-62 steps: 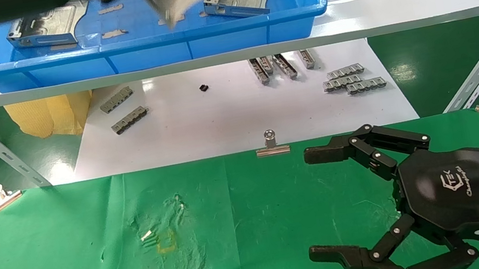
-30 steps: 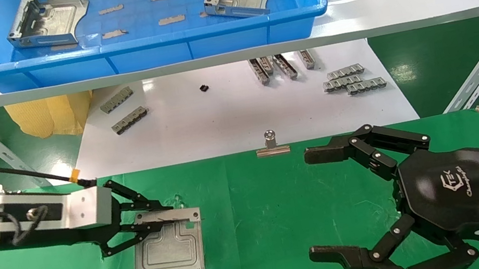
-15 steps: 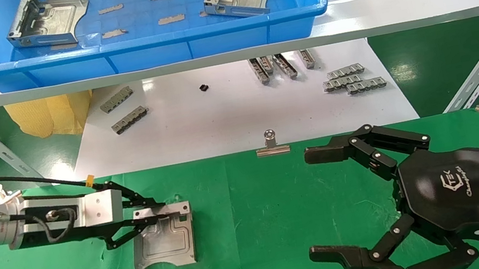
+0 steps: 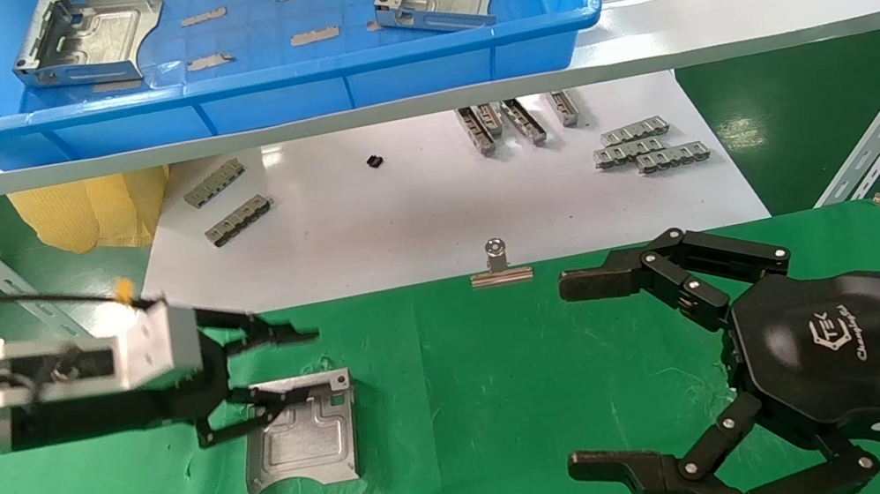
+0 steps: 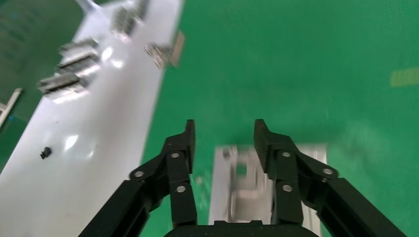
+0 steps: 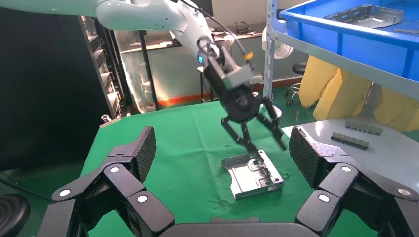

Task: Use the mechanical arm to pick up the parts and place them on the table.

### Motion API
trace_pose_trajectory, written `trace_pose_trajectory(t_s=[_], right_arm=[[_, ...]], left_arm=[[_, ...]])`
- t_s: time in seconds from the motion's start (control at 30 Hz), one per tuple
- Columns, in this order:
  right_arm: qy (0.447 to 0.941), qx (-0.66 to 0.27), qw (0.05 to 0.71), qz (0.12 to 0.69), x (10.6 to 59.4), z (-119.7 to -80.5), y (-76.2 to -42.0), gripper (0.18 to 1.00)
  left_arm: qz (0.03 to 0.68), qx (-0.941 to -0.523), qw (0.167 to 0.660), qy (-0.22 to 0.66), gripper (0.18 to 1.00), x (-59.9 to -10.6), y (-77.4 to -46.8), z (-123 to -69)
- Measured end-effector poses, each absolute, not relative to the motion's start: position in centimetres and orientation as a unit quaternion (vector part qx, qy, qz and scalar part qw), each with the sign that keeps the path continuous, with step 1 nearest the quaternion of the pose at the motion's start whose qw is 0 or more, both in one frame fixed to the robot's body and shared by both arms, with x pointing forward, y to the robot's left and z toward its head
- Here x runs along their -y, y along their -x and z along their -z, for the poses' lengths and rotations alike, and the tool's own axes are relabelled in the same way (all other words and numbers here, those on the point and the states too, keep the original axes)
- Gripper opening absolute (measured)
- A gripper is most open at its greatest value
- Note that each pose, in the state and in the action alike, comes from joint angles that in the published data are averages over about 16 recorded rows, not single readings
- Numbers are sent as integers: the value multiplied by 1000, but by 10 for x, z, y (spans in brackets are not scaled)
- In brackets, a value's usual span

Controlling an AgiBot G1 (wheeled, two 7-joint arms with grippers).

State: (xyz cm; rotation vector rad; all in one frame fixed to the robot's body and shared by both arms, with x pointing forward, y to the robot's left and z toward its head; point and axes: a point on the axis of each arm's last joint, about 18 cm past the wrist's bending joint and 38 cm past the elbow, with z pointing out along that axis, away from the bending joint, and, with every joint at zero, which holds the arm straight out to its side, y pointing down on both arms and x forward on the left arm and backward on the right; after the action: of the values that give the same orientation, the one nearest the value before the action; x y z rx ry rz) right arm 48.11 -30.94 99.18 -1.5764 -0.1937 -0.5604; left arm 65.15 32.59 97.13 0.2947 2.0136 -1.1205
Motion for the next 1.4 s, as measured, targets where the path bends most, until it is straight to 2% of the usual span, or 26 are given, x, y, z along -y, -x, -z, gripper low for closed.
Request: trace_pose_trajectory(t_s=[0.23,0.53,0.73,0.93,1.13,1.4], right_arm=[[698,86,666,248,309,-992,-481,1000],[698,86,666,248,309,-992,-481,1000],[698,86,666,248,309,-992,-481,1000],[698,86,666,248,309,-992,-481,1000],[698,86,666,248,309,-992,-481,1000],[698,86,666,248,309,-992,-481,1000]], left_arm=[[504,-770,382,-80,564,-326,-644,-978],[523,-761,378,-70,767,-326,-642,-979],[533,-754,376,-70,874,-326,-639,-979],[554,-743,371,-68,948,-326,-632,-980],[574,-731,363,-68,986,-325,-621,-981],[598,-717,351,-69,1000,-325,-603,-984]])
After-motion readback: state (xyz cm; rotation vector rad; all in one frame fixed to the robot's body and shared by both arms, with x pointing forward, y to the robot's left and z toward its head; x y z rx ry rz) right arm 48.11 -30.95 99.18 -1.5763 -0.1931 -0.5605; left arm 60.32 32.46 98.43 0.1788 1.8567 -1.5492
